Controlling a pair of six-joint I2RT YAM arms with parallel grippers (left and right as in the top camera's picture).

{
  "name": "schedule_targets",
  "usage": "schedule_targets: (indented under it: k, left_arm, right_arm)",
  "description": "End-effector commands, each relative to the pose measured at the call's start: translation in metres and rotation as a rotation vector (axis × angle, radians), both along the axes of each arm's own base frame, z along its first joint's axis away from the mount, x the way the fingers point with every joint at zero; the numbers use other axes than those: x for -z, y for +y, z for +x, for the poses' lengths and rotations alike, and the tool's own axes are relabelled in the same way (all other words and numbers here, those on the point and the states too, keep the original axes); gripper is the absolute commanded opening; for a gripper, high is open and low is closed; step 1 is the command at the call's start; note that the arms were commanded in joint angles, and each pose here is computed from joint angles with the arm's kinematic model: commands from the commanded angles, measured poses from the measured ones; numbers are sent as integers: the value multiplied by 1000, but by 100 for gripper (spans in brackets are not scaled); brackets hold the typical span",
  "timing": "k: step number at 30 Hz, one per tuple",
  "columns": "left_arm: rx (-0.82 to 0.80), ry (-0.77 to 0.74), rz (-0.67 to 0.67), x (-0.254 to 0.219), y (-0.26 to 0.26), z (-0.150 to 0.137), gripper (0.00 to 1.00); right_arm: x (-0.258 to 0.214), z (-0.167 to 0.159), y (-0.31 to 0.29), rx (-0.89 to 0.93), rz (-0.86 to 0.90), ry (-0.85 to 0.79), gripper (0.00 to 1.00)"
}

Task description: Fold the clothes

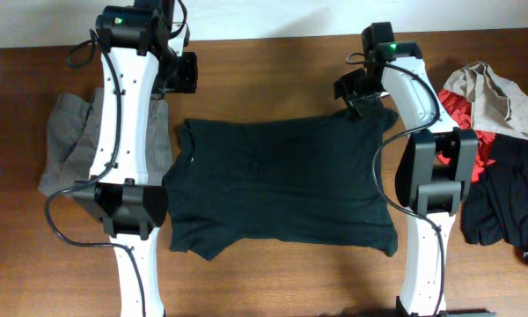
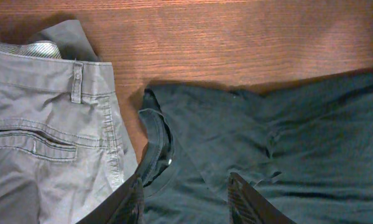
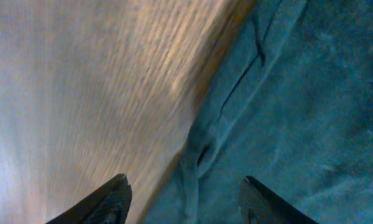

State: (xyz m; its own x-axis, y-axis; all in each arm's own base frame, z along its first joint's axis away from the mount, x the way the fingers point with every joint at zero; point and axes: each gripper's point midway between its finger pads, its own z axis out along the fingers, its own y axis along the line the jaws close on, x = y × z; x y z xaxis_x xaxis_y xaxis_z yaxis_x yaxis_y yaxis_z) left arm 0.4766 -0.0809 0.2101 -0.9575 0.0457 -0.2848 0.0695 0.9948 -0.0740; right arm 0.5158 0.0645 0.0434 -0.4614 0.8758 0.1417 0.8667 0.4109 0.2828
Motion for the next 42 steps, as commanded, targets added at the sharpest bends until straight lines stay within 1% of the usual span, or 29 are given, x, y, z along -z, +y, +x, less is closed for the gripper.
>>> schedule_targets:
  k: [1, 4, 8, 16, 18, 20, 23, 30, 37, 40, 42]
  left_arm:
    - [-17, 1, 6, 0, 1, 0, 43]
    - [-17, -1, 6, 0, 1, 0, 43]
    - [-17, 0, 6, 0, 1, 0, 44]
    - [-16, 2, 6, 0, 1, 0, 43]
    - [-16, 3, 6, 0, 1, -1, 44]
    - [-16, 3, 6, 0, 1, -1, 44]
    - [-16, 3, 6, 0, 1, -1, 44]
    - [-16, 3, 6, 0, 1, -1, 44]
    - [-15, 6, 7, 0, 1, -1, 44]
    - [-15, 7, 7, 0, 1, -1, 44]
    - [-15, 7, 7, 0, 1, -2, 44]
  right_arm:
    - [9, 5, -5, 62, -1, 14, 59]
    - [16, 7, -4, 61, -1, 17, 58]
    - [22, 8, -5, 62, -9, 19, 53]
    - [45, 2, -4, 61, 0, 71, 52]
    - [46, 4, -5, 57, -1, 61, 46]
    - [42, 16, -1, -5, 8, -4, 37]
    - [38, 20, -1, -72, -2, -40, 21]
    - [19, 19, -7, -190, -29, -67, 4]
    - [18, 0, -12, -206, -35, 5, 4]
    - [20, -11, -13, -235, -34, 45, 4]
    - [18, -26, -12, -271, -29, 95, 4]
